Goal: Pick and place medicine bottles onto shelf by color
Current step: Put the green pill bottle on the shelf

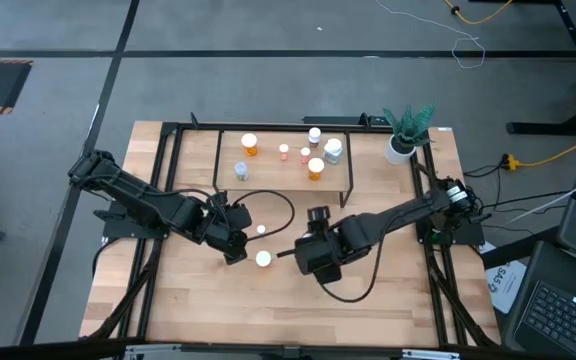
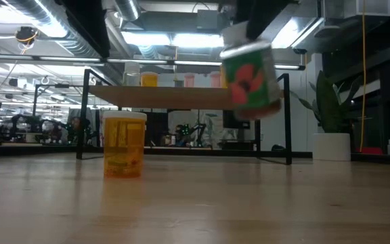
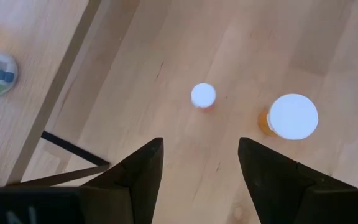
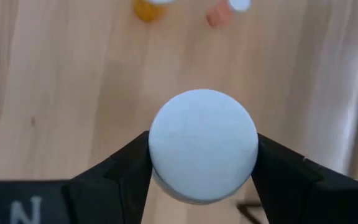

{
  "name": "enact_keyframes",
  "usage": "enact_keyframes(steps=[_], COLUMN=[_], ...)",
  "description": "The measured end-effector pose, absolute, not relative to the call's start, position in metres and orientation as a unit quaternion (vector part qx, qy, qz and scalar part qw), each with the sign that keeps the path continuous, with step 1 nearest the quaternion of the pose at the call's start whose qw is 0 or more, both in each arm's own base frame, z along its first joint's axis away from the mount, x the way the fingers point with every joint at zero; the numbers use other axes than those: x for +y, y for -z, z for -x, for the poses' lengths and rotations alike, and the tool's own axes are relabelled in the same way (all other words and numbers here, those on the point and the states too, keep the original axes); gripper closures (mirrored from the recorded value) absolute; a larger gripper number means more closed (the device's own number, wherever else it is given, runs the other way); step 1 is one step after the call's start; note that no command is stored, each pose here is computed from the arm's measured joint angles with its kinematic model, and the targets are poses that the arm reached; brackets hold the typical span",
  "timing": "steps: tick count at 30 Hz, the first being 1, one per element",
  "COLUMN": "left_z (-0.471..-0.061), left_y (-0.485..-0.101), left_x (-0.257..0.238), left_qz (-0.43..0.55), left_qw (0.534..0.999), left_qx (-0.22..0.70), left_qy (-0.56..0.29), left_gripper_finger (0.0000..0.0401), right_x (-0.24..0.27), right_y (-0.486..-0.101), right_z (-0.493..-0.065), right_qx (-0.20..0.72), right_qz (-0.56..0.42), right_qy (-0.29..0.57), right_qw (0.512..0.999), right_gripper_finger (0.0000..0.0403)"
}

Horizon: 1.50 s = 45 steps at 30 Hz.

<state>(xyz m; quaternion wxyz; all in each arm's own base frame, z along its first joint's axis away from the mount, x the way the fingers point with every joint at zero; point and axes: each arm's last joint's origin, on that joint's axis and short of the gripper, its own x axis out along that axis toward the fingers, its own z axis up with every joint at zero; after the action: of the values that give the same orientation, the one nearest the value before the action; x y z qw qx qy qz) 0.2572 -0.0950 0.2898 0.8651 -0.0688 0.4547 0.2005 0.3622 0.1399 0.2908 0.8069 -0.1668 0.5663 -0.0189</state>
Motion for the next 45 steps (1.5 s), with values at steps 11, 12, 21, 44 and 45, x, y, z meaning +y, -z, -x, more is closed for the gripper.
enact_keyframes(steps=[11, 12, 21, 44, 45], left_z=[-0.256, -0.256, -0.256, -0.257, -0.257], left_y=[-0.289, -0.289, -0.289, -0.289, -0.289], left_x=[-0.095, -0.094, -0.095, -0.095, -0.095], left_qz=[0.055, 0.052, 0.051, 0.051, 0.051], left_qw=[0.863, 0.863, 0.865, 0.865, 0.865], left_qx=[0.462, 0.462, 0.460, 0.460, 0.460], left_qy=[-0.198, -0.196, -0.196, -0.196, -0.196], left_gripper_finger=[0.0197, 0.0197, 0.0197, 0.0197, 0.0197], right_x=[0.121, 0.119, 0.072, -0.145, -0.153], right_y=[-0.365, -0.375, -0.457, -0.455, -0.449], right_z=[-0.338, -0.337, -0.308, -0.352, -0.356], right_qx=[0.573, 0.557, 0.428, 0.318, 0.324], right_qz=[0.184, 0.174, 0.191, 0.033, 0.025], right_qy=[0.092, 0.092, 0.167, 0.195, 0.190], right_qw=[0.793, 0.807, 0.868, 0.927, 0.926], right_gripper_finger=[0.0171, 0.0171, 0.0171, 0.0171, 0.0171])
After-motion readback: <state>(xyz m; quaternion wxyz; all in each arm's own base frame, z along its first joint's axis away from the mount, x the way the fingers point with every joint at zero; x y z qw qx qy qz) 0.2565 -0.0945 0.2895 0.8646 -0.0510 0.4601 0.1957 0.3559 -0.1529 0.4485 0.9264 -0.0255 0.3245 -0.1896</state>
